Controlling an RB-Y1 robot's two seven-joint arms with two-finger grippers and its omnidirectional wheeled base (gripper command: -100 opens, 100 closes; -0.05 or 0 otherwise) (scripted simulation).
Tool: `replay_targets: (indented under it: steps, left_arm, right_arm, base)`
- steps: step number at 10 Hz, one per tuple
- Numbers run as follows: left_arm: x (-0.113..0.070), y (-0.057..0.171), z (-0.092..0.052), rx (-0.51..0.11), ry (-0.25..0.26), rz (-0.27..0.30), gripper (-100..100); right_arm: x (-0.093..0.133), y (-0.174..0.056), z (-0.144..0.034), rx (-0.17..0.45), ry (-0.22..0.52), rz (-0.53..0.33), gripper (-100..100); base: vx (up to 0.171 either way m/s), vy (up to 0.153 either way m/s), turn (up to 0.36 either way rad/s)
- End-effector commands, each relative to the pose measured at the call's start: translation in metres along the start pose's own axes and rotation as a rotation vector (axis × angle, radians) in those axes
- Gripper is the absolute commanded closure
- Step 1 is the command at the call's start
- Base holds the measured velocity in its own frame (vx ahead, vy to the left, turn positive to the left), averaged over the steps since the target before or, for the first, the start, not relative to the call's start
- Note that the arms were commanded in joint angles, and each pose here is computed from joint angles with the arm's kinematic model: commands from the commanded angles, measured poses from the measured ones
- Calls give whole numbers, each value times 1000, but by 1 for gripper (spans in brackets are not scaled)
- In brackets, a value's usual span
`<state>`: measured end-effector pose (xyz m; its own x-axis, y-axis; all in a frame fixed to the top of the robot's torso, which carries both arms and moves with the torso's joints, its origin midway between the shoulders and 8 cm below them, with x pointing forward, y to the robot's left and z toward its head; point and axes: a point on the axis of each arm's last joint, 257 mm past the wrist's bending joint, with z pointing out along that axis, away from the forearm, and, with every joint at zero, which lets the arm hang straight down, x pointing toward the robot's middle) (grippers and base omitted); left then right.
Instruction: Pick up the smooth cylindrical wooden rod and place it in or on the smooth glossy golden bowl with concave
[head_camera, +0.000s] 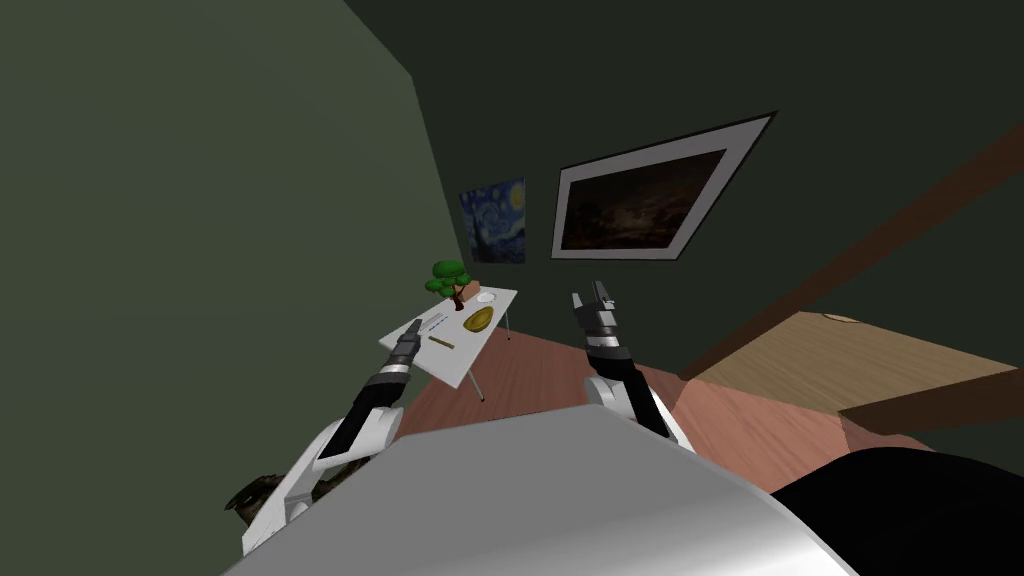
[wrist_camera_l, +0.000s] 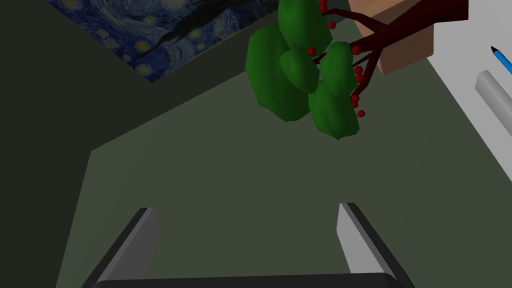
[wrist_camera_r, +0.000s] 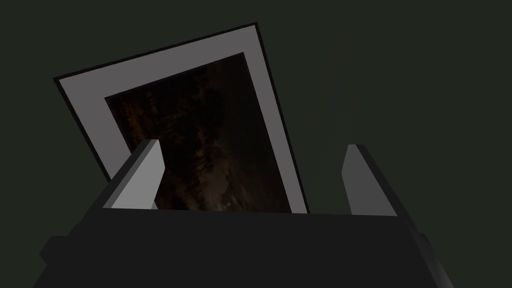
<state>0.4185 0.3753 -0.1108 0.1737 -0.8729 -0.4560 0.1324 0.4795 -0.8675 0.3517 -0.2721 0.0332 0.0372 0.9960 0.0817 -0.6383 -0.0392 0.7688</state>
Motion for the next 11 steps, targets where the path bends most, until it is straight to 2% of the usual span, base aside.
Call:
replay_targets:
  steps: [1,2,3,4,5,6,7,8,9,10,11]
  left_arm:
    - [-8,20,2,-60,4,35,-100]
    - [-7,23,1,-72,6,35,-100]
    - [-15,42,2,-127,9,66,-100]
    - [-15,44,1,-135,10,66,-100]
    - [-24,61,1,-184,12,96,-100]
    - [-23,66,0,-202,14,95,-100]
    - [-33,84,-1,-257,17,125,-100]
    - [-33,88,-2,-271,19,125,-100]
    - [-43,106,-5,-326,21,154,-100]
    - [-43,111,-6,-344,24,154,-100]
    - [-53,131,-11,-409,28,182,-100]
  right_arm:
    - [0,0,0,0,0,0,0]
    - [0,0,0,0,0,0,0]
    - [0,0,0,0,0,0,0]
    - [0,0,0,0,0,0,0]
    - [0,0,0,0,0,0,0]
    - [0,0,0,0,0,0,0]
    - [0,0,0,0,0,0,0]
    - [0,0,0,0,0,0,0]
    - [0,0,0,0,0,0,0]
    - [0,0,0,0,0,0,0]
    - [0,0,0,0,0,0,0]
  base:
    - [24,-112,-71]
    - [22,-94,-33]
    - [32,-115,-87]
    - [29,-85,-28]
    - [45,-107,-79]
    - [42,-87,-40]
    - [56,-77,-97]
    - [40,-56,-33]
    - [34,-93,-75]
    - [43,-82,-38]
    - [57,-78,-78]
